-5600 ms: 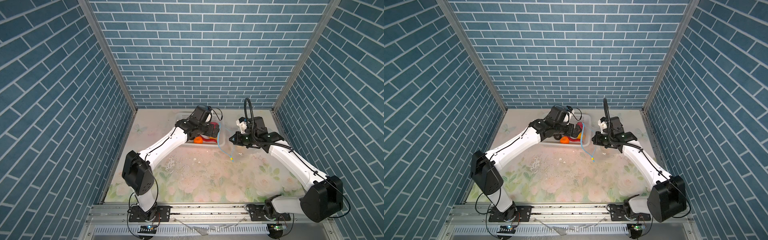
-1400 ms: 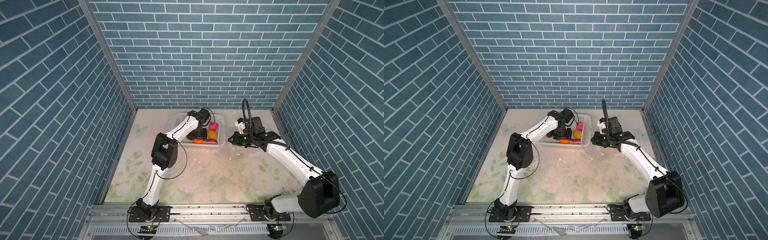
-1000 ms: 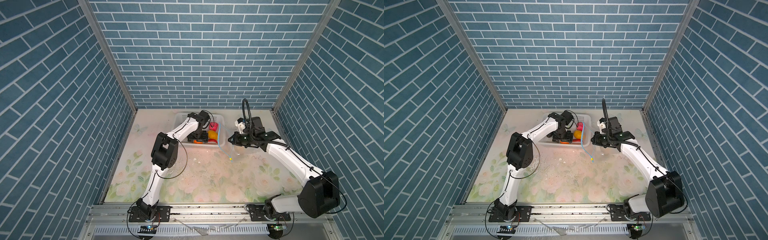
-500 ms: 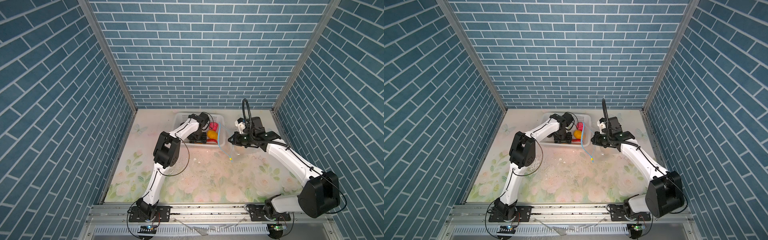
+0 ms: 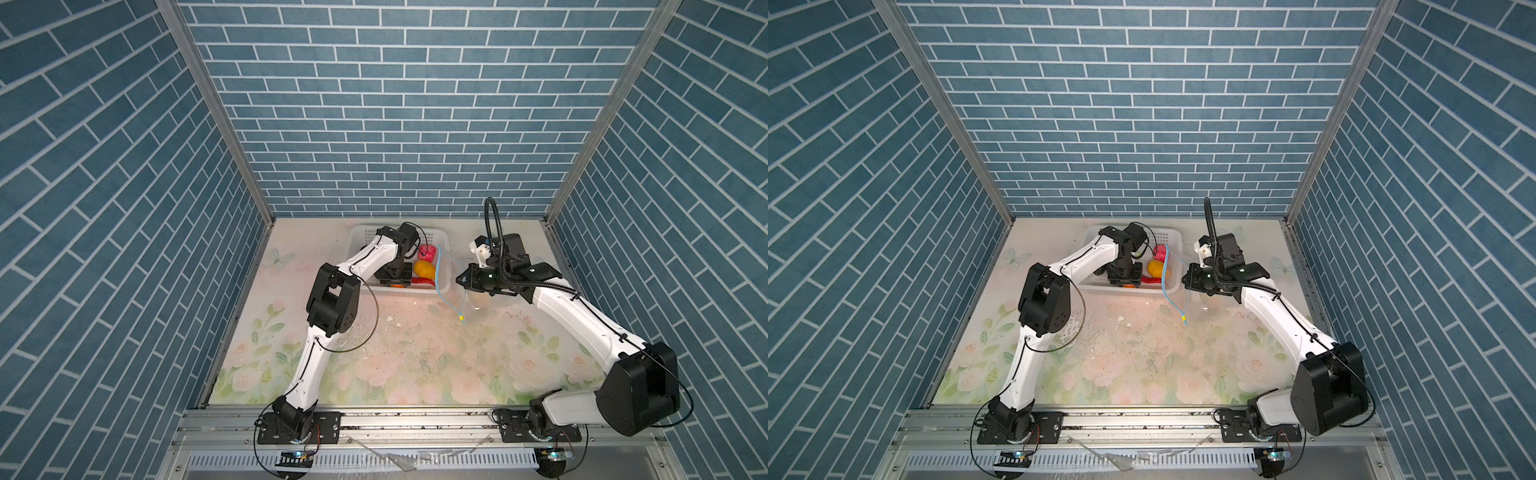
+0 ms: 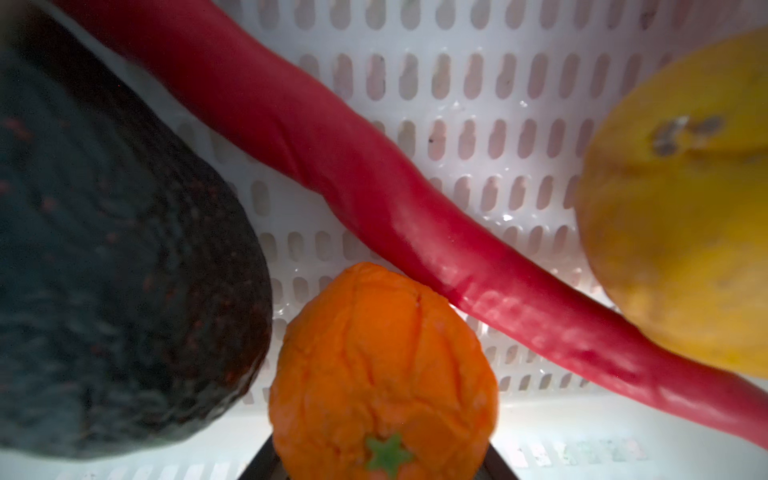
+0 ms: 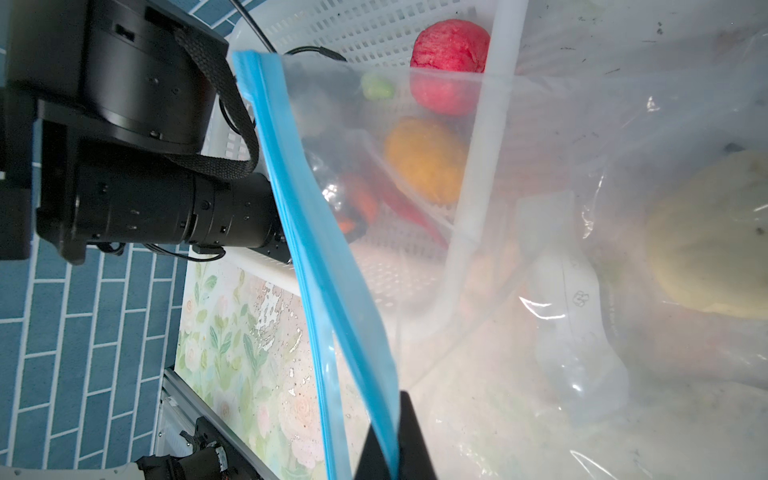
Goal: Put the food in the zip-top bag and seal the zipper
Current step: 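Lower the left gripper onto the orange and close on it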
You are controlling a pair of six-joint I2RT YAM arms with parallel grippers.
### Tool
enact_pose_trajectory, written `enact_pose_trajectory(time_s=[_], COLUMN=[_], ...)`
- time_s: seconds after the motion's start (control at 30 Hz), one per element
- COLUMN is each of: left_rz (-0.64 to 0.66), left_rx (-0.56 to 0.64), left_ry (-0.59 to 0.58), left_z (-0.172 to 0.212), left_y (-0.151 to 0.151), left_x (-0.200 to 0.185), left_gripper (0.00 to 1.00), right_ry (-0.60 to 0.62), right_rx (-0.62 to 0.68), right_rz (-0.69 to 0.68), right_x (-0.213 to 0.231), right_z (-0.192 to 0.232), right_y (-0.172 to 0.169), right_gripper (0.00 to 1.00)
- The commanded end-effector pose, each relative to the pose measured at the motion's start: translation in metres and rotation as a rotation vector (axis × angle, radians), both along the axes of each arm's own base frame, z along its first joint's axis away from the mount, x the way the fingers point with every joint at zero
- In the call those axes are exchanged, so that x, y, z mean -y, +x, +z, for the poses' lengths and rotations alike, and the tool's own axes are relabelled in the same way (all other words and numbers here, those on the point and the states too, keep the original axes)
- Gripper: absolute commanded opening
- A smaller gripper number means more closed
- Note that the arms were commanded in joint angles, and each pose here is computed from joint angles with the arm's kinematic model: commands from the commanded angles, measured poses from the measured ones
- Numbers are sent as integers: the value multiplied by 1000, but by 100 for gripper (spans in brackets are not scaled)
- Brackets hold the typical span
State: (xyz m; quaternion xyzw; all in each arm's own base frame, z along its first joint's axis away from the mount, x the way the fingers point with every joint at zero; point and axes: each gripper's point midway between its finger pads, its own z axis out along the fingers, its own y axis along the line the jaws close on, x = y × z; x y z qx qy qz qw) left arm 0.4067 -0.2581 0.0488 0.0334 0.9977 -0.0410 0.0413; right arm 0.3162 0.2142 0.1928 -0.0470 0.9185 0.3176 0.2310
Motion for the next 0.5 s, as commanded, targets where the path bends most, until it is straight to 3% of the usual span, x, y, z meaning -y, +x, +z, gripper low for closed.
enact_pose_trajectory(time_s=[0.0,0.47], left_rz=[7,-1], left_rx=[49,64], left_ry=[-17,-23], left_z=[30,25], left_y=[4,8], left_x=[-3,-1], left_gripper=[54,52], right_ry=[3,4], right_rx=[-6,-5], right_rz=[-18,-20], right_x=[2,3], right_z=[0,0], right_y=[0,0], right_gripper=[0,0])
